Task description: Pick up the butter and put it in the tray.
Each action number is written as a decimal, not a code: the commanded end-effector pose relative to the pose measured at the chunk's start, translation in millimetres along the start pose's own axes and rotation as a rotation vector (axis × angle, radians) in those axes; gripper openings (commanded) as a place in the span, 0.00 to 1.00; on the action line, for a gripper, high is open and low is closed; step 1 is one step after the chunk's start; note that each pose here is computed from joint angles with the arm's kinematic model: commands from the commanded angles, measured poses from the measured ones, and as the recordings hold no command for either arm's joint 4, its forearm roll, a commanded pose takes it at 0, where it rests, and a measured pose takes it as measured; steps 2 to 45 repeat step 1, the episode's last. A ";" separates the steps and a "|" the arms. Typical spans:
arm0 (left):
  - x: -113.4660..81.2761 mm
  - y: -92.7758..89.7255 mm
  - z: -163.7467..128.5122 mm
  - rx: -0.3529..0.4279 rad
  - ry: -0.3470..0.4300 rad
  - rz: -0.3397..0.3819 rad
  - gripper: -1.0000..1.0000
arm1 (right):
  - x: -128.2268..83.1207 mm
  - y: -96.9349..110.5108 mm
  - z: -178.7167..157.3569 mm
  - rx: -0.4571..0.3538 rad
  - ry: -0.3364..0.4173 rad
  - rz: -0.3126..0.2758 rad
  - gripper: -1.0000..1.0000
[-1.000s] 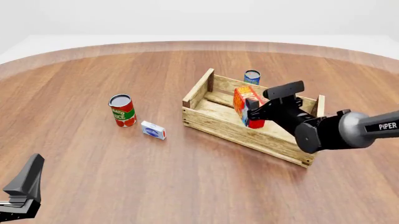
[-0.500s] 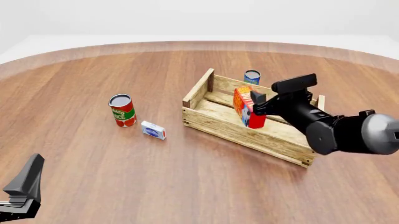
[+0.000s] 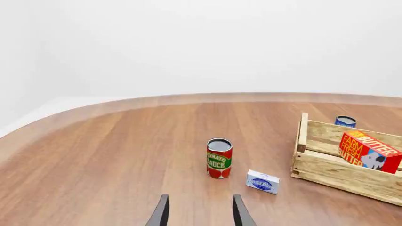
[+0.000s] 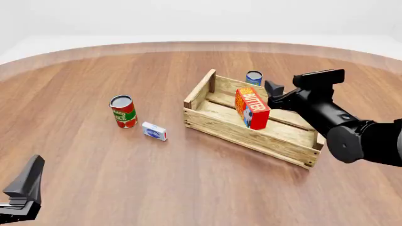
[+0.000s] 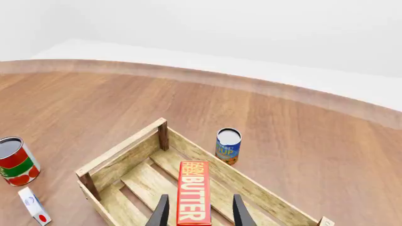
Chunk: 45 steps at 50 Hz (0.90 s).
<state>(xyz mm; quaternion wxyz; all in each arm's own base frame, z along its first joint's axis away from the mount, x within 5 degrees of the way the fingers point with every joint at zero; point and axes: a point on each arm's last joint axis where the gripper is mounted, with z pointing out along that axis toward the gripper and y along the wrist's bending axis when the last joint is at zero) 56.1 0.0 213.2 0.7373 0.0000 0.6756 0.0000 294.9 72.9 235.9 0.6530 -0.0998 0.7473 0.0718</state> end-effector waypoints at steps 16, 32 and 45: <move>0.0 0.0 0.0 0.000 0.000 0.000 1.00 | -4.5 -3.4 -9.4 0.012 -0.021 0.005 1.00; 0.0 0.0 0.0 0.000 0.000 0.000 1.00 | -4.5 -3.4 -9.4 0.012 -0.021 0.005 1.00; 0.0 0.0 0.0 0.000 0.000 0.000 1.00 | -4.5 -3.4 -9.4 0.012 -0.021 0.005 1.00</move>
